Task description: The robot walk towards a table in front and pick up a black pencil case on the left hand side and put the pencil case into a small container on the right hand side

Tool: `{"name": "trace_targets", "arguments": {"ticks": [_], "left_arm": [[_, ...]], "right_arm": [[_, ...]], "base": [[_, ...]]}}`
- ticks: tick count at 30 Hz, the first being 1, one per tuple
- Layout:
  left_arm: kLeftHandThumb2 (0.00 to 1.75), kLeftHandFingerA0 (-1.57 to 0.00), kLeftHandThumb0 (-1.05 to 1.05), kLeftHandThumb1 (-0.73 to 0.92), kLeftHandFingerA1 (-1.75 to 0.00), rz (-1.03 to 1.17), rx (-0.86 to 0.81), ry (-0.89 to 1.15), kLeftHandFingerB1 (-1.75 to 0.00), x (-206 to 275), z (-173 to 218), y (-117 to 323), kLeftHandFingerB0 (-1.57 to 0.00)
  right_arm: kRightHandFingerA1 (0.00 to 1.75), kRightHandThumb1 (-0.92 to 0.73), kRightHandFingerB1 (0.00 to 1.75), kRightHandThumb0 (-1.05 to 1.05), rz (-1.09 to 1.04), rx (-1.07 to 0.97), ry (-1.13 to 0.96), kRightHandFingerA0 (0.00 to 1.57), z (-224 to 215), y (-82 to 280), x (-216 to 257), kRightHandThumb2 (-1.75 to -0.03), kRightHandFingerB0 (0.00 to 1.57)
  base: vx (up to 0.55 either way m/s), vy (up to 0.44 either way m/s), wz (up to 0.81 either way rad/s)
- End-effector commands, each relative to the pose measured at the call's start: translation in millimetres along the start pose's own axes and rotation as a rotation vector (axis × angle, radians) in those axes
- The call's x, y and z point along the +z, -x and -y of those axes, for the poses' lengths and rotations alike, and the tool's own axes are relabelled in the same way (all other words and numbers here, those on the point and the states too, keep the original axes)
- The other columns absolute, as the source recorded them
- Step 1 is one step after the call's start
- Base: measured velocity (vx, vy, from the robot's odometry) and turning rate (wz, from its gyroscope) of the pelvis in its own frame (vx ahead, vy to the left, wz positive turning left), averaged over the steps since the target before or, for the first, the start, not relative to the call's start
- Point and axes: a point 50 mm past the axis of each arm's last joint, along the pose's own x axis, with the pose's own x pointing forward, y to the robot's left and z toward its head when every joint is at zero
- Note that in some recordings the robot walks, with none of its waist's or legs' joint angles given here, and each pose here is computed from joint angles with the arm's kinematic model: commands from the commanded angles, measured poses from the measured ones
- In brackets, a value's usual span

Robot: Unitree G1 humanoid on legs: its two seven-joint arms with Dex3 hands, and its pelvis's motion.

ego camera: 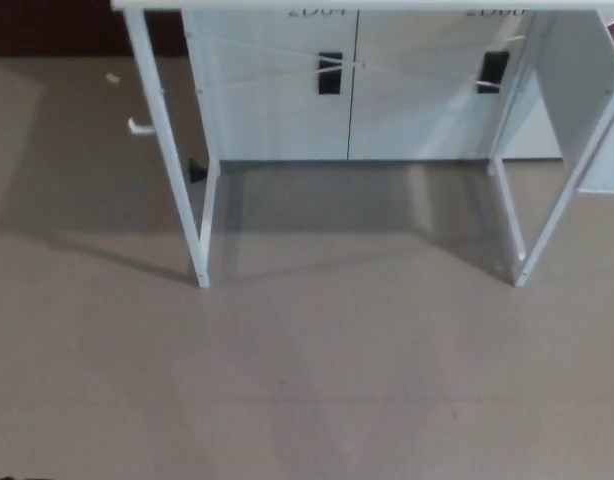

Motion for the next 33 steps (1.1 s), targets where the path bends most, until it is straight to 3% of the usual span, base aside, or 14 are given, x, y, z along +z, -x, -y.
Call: {"name": "trace_targets", "arguments": {"ticks": [1,6,7,10,13,14,15,16,17,32,33], "left_arm": [[0.54,-0.7,-0.33,0.44,-0.41,0.011,0.002,-0.013,-0.37,1.5,-4.2,0.3,-0.52],[0.54,-0.7,-0.33,0.45,-0.41,0.005,0.006,-0.021,-0.37,1.8,-4.6,-0.3,-0.52],[0.68,-0.64,-0.42,0.37,-0.52,0.005,0.006,-0.017,-0.47,1.6,-5.3,-0.1,-0.48],[0.69,-0.64,-0.43,0.37,-0.52,0.01,0.004,-0.024,-0.47,1.1,-4.8,0.5,-0.47],[0.69,-0.64,-0.42,0.37,-0.52,0.007,0.002,-0.017,-0.47,1.0,-4.3,0.3,-0.47],[0.54,-0.7,-0.33,0.45,-0.41,0.008,0.0,-0.021,-0.37,1.2,-4.3,0.3,-0.53],[0.54,-0.7,-0.33,0.45,-0.41,0.008,-0.001,-0.025,-0.37,1.4,-4.4,0.4,-0.53],[0.67,-0.64,-0.4,0.37,-0.52,0.007,0.002,-0.016,-0.47,1.4,-4.4,0.2,-0.48],[0.54,-0.71,-0.32,0.44,-0.41,0.007,0.004,-0.013,-0.38,1.8,-4.8,-0.3,-0.54],[0.54,-0.7,-0.33,0.45,-0.41,0.011,0.008,-0.021,-0.37,3.3,-6.6,-0.1,-0.53],[0.68,-0.64,-0.41,0.38,-0.52,0.01,0.006,-0.021,-0.47,2.4,-6.0,0.1,-0.47]], "right_arm": [[0.57,-0.57,0.44,-0.37,-0.006,-0.01,-0.018,0.72,4.4,1.5,-2.3,-0.57,0.58],[0.56,-0.58,0.44,-0.36,-0.003,-0.011,-0.023,0.71,3.8,1.4,-1.7,-0.57,0.58],[0.56,-0.58,0.44,-0.36,-0.001,-0.009,-0.025,0.7,3.1,1.3,-1.5,-0.57,0.57],[0.56,-0.57,0.44,-0.36,-0.003,-0.009,-0.025,0.7,3.6,1.5,-2.1,-0.57,0.59],[0.56,-0.57,0.44,-0.37,-0.001,-0.009,-0.019,0.71,4.1,1.6,-2.2,-0.57,0.59],[0.56,-0.57,0.44,-0.36,-0.002,-0.009,-0.022,0.71,4.1,1.6,-2.2,-0.57,0.59],[0.56,-0.57,0.44,-0.36,-0.002,-0.009,-0.025,0.71,4.0,1.5,-2.2,-0.57,0.59],[0.57,-0.57,0.44,-0.36,-0.001,-0.012,-0.028,0.72,3.7,1.6,-2.0,-0.57,0.6],[0.56,-0.58,0.44,-0.37,0.0,-0.015,-0.028,0.72,3.7,1.2,-1.5,-0.58,0.61],[0.58,-0.58,0.44,-0.37,-0.002,-0.009,-0.033,0.72,3.3,0.1,-0.9,-0.58,0.59],[0.58,-0.58,0.44,-0.37,-0.001,-0.009,-0.034,0.71,3.4,0.6,-1.3,-0.58,0.59]], "base": [[0.23,-0.199,-0.05],[0.17,-0.083,-0.03],[0.17,0.017,-0.07],[0.19,0.08,-0.03],[0.24,0.153,0.18],[0.2,0.067,-0.57],[0.2,0.048,-0.24],[0.2,0.064,0.0],[0.22,0.069,0.02],[0.24,-0.061,0.09],[0.13,-0.078,0.03]]}}
